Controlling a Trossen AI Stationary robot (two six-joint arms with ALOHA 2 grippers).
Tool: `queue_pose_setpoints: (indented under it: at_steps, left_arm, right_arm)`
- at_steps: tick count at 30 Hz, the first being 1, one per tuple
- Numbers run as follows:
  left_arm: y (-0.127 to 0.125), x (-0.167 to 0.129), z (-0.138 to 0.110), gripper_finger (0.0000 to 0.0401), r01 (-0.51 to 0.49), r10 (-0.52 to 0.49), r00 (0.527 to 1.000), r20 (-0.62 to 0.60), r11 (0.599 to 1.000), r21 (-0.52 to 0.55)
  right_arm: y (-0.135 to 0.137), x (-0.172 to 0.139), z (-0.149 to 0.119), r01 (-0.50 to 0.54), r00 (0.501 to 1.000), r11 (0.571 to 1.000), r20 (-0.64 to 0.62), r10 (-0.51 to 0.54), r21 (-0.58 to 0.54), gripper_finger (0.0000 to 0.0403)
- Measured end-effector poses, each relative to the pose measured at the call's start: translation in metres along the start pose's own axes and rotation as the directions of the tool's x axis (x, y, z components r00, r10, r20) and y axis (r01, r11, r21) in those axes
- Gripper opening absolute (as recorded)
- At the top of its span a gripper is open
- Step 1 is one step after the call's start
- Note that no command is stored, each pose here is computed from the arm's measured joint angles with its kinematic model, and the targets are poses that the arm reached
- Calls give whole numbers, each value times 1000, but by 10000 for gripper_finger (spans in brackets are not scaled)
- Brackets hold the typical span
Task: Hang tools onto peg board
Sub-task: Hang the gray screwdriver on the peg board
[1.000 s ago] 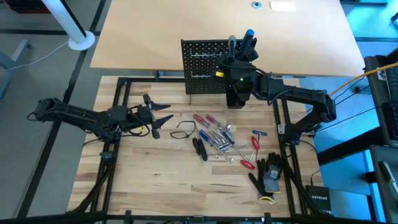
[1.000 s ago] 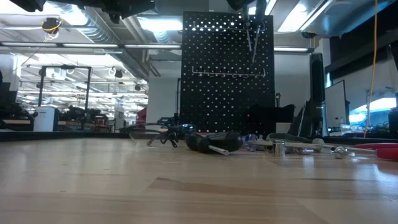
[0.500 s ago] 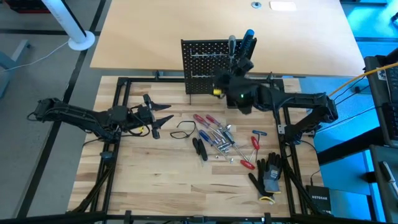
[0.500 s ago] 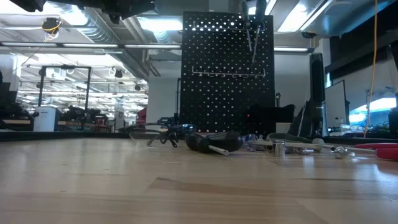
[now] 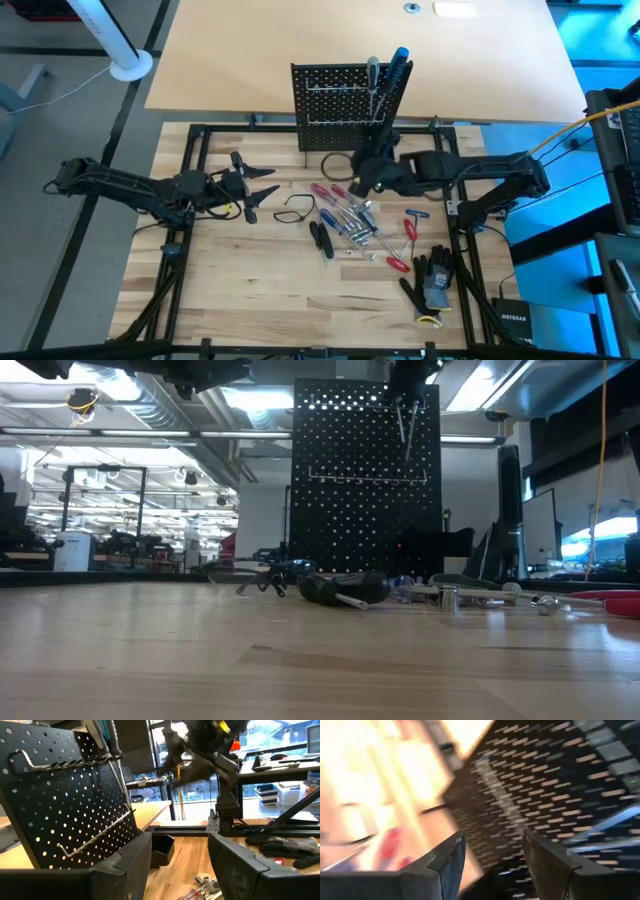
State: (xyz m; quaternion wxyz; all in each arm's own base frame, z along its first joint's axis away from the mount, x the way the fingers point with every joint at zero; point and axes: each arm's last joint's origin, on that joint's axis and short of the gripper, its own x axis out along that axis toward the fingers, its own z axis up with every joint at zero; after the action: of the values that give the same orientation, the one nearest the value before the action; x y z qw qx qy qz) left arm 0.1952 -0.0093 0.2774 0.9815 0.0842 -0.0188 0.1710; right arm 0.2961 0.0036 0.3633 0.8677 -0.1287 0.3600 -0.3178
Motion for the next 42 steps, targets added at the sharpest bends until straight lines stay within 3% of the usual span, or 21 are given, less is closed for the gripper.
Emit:
queue_pose_setpoints:
  at_steps: [8,16,21,24,29,33,36,42]
  left_arm:
    - [0,0,-1,184,-2,2,1000,-9,1000,-1]
    - [0,0,-1,184,-1,1,1000,-12,1000,-18]
    - [0,0,-1,184,-1,1,1000,-12,1000,-29]
    - [0,0,-1,184,-1,1,1000,-13,1000,-24]
    - [0,0,-1,184,-1,1,1000,-12,1000,-21]
    - [1,0,-1,184,-3,2,1000,-6,1000,-23]
    - [1,0,-1,184,-2,2,1000,-6,1000,-24]
    - [0,0,-1,184,-2,2,1000,-7,1000,-24]
  right_arm:
    - [34,10,-28,-249,964,967,-83,253,54,198]
    - [61,11,-63,-411,839,871,-262,476,268,198]
    - [74,20,-92,-390,751,829,-383,539,402,198]
    - [79,28,-112,-339,713,827,-451,536,448,198]
    - [83,36,-135,-262,695,841,-512,504,473,198]
    - [87,42,-145,-254,703,829,-494,512,497,198]
    - [93,49,-150,-253,738,820,-445,507,514,198]
    - [105,63,-160,-226,724,841,-492,483,491,198]
